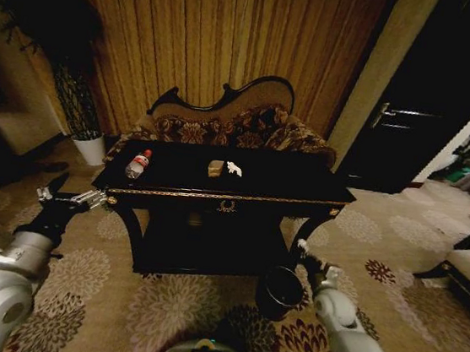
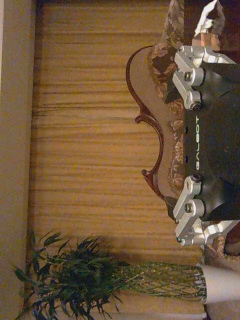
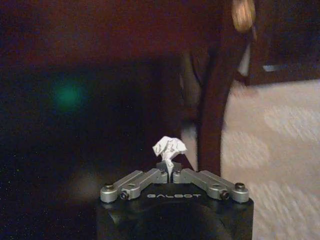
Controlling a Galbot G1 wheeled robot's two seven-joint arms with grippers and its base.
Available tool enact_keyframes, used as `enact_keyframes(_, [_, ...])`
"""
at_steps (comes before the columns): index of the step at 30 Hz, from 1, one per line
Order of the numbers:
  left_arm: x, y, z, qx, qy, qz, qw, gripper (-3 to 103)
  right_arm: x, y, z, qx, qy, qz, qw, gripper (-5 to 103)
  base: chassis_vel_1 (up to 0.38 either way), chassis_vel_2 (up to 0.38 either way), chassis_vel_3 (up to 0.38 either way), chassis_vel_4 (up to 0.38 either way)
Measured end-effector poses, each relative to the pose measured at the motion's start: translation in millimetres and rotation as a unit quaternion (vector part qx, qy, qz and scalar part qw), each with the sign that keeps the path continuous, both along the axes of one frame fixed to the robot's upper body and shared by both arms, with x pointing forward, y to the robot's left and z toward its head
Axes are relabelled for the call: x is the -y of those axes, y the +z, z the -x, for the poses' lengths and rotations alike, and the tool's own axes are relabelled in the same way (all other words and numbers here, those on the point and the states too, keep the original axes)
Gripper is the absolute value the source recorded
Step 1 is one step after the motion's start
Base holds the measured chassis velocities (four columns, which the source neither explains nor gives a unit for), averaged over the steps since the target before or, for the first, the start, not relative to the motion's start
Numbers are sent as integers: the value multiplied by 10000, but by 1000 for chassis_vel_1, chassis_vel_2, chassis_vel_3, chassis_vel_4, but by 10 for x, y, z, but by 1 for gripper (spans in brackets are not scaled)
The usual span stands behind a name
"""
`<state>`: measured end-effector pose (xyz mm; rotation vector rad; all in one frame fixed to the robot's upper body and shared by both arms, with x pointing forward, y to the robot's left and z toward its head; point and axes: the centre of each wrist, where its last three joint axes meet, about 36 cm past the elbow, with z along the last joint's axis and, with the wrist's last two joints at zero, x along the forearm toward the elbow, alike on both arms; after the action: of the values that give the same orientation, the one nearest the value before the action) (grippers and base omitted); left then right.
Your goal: Move to the front of the table and place the trash on the table into the trash bin.
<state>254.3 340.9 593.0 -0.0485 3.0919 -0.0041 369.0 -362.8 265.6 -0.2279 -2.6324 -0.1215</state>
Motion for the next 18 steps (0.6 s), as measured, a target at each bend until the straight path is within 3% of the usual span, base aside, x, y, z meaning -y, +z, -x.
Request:
enact_keyframes(3, [-18,8,12,-8,35,-30,10000,100,60,-424,-24,-285,-144,206,9993,0,0,0,0,0])
enact_keyframes(8, [-29,10,21,-15,63,-42,10000,100,67,-675,-58,-480,-247,305,9981,0,0,0,0,0])
enact_keyframes(15, [-30,13,19,-8,56,-39,10000,100,44,-826,-72,-595,-235,641,9959,0,0,0,0,0])
enact_keyframes(16, [-29,12,19,-9,50,-38,10000,100,43,-832,-68,-591,-220,694,9956,6,0,0,0,0])
enact_keyframes(18, [-29,12,19,-8,46,-38,10000,100,42,-833,-65,-586,-215,709,9955,6,0,0,0,0])
